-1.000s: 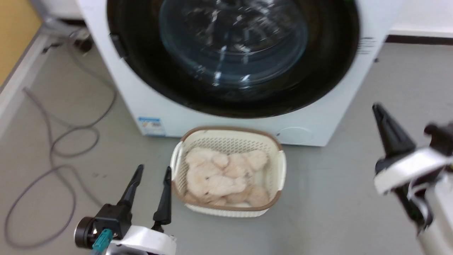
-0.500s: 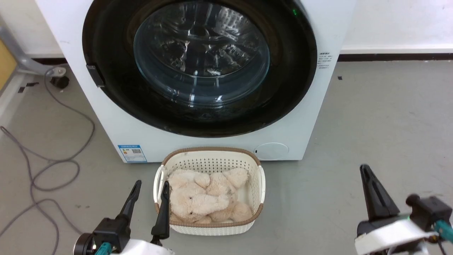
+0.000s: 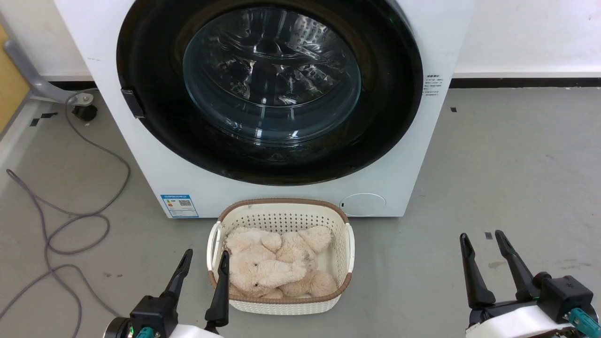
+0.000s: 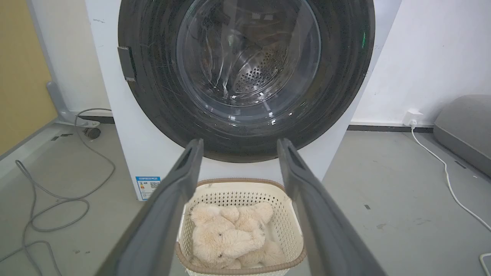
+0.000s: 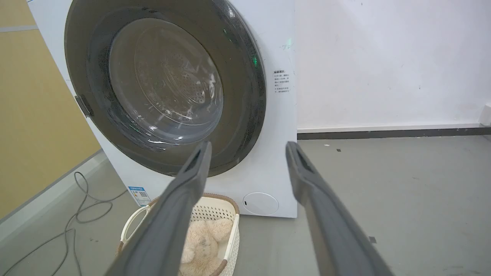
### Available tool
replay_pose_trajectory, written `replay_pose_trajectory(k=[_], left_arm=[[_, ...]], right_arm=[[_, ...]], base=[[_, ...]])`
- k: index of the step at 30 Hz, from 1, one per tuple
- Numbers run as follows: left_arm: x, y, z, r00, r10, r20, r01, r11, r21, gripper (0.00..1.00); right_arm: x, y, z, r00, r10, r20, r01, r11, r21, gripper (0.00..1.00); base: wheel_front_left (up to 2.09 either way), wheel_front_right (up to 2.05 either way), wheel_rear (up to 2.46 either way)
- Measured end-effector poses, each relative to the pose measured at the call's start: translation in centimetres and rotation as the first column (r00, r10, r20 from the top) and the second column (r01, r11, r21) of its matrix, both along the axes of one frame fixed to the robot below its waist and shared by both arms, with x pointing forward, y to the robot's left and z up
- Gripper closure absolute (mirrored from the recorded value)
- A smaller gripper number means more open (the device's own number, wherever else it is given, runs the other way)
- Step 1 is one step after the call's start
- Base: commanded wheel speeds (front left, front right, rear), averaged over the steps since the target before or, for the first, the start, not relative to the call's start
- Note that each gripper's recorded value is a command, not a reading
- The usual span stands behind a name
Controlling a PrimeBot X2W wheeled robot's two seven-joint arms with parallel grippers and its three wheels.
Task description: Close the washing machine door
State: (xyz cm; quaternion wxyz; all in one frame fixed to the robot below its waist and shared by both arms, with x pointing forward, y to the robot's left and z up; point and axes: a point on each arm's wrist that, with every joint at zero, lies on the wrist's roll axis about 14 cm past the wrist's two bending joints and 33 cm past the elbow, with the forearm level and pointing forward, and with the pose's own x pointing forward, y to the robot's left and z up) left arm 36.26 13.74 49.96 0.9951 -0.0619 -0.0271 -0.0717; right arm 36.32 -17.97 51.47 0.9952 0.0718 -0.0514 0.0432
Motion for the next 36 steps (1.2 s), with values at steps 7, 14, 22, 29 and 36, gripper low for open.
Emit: replay_pose_trajectory(k=[7,14,22,29,36], left_arm=[[-0.05,0.43,0.06,1.000,0.019,0.001,-0.019,1.000,-0.005,0.00],[-0.07,0.52,0.22,1.000,0.021,0.005,-0.021,1.000,-0.005,1.00],[-0.08,0.54,0.18,1.000,0.022,-0.002,-0.022,1.000,-0.004,1.00],[-0.07,0.64,0.20,1.000,0.023,-0.008,-0.023,1.000,0.005,1.00],[-0.04,0.80,0.27,1.000,0.028,-0.012,-0.027,0.999,0.017,1.00]], right_arm=[[-0.04,0.11,-0.08,1.000,0.003,-0.002,-0.003,1.000,0.000,0.00],[-0.07,0.03,-0.08,1.000,0.001,-0.002,-0.001,1.000,-0.006,1.00],[-0.05,0.08,-0.17,1.000,0.003,-0.010,-0.003,1.000,-0.007,1.00],[-0.02,0.18,-0.19,1.000,0.007,-0.018,-0.008,1.000,-0.019,1.00],[0.03,0.30,-0.11,1.000,0.011,-0.021,-0.012,0.999,-0.031,1.00]], base=[[0.00,0.00,0.00],[0.00,0.00,0.00],[0.00,0.00,0.00],[0.00,0.00,0.00],[0.00,0.00,0.00]])
